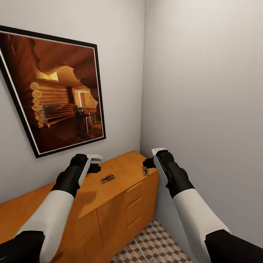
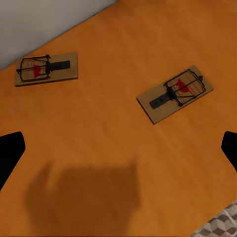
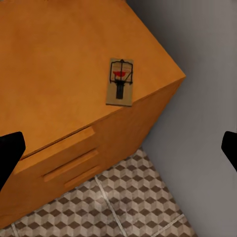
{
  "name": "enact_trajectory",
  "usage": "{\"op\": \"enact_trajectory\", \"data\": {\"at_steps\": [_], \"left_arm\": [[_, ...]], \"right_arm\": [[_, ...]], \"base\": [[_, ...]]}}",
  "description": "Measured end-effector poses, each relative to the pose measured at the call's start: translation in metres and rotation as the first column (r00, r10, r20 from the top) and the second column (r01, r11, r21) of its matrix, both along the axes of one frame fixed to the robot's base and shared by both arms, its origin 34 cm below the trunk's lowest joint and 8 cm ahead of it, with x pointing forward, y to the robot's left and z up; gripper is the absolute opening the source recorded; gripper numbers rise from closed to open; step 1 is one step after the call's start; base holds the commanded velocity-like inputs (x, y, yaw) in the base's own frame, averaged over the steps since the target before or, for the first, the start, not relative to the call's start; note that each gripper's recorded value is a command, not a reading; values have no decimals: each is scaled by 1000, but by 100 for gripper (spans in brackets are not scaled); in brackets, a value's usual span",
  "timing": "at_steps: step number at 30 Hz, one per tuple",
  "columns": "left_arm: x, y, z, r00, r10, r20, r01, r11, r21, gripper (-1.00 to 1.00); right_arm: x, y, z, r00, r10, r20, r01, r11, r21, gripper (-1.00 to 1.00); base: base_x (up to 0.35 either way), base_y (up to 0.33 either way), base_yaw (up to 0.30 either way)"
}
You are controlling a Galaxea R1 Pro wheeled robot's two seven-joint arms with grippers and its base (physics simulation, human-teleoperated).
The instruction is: Take the four mousetraps from the cabinet in the bathroom and place them on the bathroom floor. Make sure all four end up on the same floor surface, and ensure that at least two of them are either under or directly next to the same bathroom sink.
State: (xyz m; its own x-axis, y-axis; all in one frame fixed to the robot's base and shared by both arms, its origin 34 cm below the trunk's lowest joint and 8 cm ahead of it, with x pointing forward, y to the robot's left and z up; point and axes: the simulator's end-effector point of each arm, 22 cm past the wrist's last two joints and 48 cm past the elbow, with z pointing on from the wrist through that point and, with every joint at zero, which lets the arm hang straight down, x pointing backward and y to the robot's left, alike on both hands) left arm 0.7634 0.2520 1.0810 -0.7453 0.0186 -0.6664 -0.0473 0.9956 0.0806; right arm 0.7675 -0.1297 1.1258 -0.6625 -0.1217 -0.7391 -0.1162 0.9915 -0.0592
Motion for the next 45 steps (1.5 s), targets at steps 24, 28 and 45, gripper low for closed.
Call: {"op": "enact_trajectory", "data": {"at_steps": [24, 28, 45], "left_arm": [[-7, -11, -14, 1000, -12, -21, 12, 1000, -10, 100], [-9, -12, -16, 1000, -15, -23, 15, 1000, -8, 100], [-5, -42, -12, 997, -75, 8, 75, 997, 4, 100]], "right_arm": [[-5, -4, -24, 998, -8, -55, 7, 1000, -24, 100], [-6, -4, -25, 998, -8, -58, 7, 1000, -25, 100], [-5, -6, -25, 998, -11, -57, 9, 999, -38, 100]], "base": [[23, 0, 0], [237, 0, 0], [53, 0, 0]]}}
